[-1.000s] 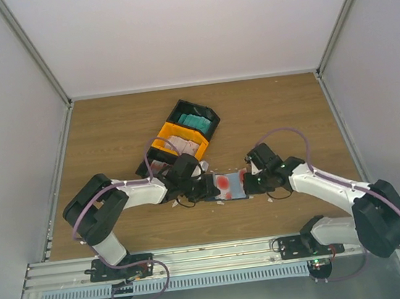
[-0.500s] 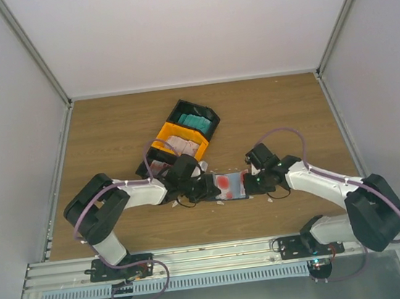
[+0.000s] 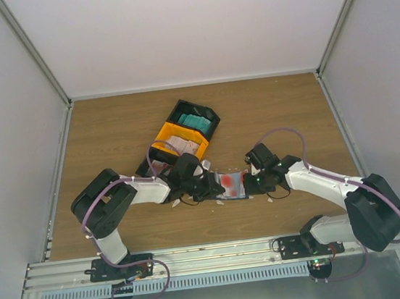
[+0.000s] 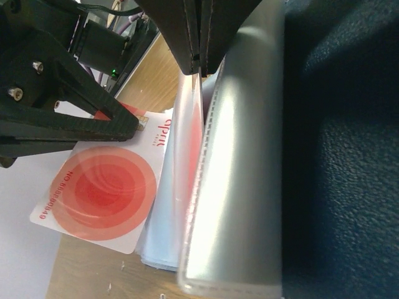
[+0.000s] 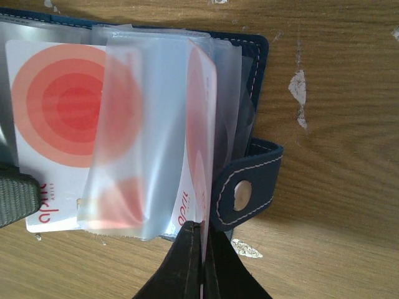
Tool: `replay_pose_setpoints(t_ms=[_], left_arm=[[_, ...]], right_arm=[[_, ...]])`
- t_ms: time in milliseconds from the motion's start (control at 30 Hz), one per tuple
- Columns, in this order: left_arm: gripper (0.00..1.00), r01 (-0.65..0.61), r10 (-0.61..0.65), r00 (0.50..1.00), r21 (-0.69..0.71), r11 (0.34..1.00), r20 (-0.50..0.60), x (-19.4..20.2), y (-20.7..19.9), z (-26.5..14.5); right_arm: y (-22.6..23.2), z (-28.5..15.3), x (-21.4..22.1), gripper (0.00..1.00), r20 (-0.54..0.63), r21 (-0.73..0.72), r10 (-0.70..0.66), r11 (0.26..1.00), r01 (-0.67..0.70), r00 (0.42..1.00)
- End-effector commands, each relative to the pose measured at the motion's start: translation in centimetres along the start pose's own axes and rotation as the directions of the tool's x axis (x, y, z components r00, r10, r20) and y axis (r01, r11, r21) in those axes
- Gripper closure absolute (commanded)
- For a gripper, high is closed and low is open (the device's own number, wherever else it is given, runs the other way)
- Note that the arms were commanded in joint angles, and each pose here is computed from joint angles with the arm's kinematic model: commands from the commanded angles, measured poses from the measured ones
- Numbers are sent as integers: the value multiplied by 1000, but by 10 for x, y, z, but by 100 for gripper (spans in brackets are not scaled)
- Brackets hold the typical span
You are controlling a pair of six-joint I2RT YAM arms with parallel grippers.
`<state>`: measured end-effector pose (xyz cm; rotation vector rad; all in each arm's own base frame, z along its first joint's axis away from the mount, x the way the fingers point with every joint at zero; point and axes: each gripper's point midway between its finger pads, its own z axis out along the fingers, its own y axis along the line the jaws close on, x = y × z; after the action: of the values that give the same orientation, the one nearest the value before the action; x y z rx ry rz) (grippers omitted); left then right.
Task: Put the credit cards into the card holder
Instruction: Insert the credit card into the card holder.
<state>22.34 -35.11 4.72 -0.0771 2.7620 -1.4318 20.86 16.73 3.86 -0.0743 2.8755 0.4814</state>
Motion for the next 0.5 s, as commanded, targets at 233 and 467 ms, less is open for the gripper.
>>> replay_pose_setpoints(t_ms=[233,467], left_arm=[[94,-110,110,994,-55,992,5,-3,-6,13],[89,-143,142,990,-83,986,-16,2,-3,13]], right_arm=[[-5,-7,-2,100,25,34,-8,999,7,1000],[-11,-23,-12,100,54,97,-4,995,-1,999]])
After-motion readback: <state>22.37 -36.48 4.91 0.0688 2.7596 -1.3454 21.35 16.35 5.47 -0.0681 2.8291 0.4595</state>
